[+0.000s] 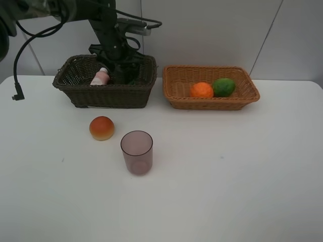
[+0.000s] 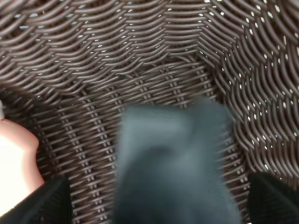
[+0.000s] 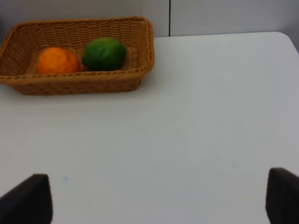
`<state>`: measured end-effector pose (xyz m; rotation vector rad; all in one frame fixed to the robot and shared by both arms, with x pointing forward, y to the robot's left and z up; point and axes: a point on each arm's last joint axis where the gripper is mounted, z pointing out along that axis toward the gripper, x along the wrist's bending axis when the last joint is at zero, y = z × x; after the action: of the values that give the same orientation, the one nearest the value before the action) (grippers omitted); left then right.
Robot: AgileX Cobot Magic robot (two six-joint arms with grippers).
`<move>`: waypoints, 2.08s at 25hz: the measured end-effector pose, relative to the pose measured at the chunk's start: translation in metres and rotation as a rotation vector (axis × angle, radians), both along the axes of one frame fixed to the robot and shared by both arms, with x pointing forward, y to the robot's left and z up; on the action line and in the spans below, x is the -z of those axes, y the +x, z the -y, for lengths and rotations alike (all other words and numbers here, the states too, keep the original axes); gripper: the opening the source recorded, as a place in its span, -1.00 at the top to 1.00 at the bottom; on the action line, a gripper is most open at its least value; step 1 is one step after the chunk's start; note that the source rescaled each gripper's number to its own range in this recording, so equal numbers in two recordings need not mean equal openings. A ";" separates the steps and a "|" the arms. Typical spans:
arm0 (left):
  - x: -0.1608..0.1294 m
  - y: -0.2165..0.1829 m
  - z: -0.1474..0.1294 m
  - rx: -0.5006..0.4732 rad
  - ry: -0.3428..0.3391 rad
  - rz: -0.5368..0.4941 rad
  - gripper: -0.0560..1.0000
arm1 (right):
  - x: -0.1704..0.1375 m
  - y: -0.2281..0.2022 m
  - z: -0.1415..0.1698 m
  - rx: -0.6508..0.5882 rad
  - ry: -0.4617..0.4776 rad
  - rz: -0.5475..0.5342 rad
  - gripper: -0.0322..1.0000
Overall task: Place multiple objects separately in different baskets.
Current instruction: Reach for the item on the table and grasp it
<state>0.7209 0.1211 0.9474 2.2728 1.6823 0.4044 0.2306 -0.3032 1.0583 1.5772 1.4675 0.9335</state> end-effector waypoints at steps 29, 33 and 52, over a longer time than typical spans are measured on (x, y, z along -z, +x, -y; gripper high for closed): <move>-0.064 -0.152 0.046 0.227 0.119 -0.215 -0.96 | 0.000 0.000 0.000 0.000 0.000 0.000 -0.93; -0.044 -0.162 0.043 0.196 0.130 -0.258 -0.96 | 0.000 0.000 0.000 0.000 0.000 0.000 -0.93; -0.009 -0.181 0.041 0.210 0.083 -0.249 -0.96 | 0.000 0.000 0.000 0.000 0.000 0.000 -0.93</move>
<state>0.5399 0.0797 0.9565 2.6215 1.5350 0.1525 0.2306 -0.3032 1.0583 1.5772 1.4675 0.9335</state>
